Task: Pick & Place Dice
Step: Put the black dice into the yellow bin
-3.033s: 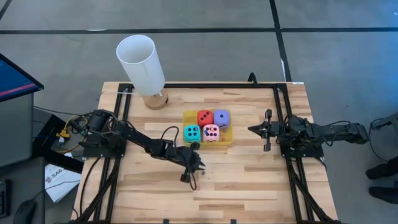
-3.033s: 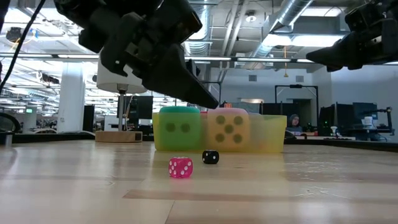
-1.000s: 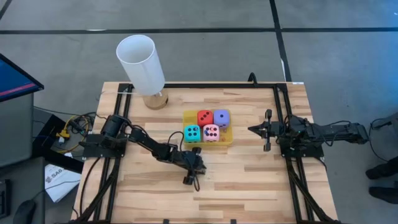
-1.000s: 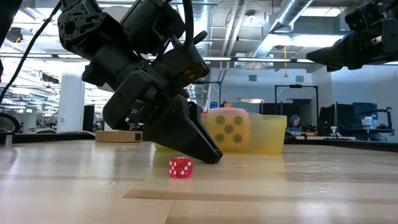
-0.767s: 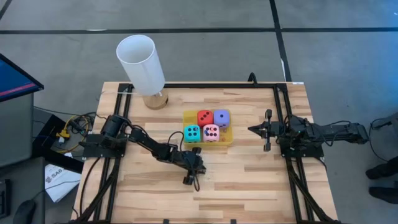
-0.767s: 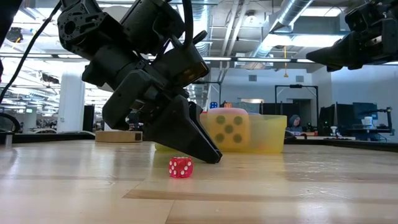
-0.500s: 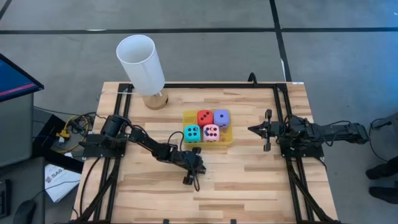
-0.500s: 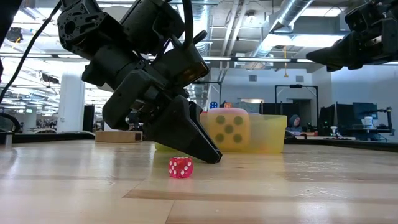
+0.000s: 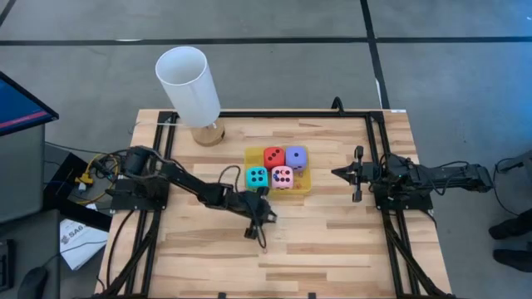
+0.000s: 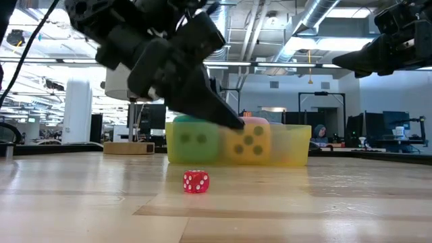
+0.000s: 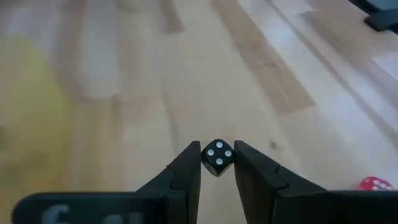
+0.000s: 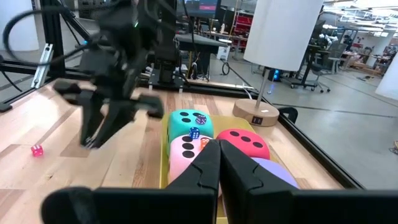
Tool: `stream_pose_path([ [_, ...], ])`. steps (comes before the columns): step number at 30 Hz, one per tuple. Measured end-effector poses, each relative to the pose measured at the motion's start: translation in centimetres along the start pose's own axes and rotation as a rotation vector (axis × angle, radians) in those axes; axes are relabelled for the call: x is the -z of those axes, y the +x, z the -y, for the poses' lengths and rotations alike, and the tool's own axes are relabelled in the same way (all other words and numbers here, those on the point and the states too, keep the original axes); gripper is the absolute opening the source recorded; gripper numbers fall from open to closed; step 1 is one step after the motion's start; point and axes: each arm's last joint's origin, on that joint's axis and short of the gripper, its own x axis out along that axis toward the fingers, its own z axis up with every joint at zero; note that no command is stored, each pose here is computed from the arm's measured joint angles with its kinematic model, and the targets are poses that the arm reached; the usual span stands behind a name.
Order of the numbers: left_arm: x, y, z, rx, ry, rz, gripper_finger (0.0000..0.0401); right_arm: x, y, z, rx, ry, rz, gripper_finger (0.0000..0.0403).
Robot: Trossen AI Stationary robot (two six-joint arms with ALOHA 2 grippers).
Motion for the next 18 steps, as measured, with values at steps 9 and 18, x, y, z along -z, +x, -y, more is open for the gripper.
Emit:
stream_pose_path([
  [9, -4.4, -5.8, -3.1, -0.175, 0.010, 0.070, 0.0077, 0.0, 0.0, 0.0, 0.000, 0.000, 0.000, 0.0001],
  [18, -5.6, -10.0, -6.9, -0.376, -0.014, 0.061, 0.0070, 0.0, 0.0, 0.0, 0.001, 0.001, 0.004, 0.0001],
])
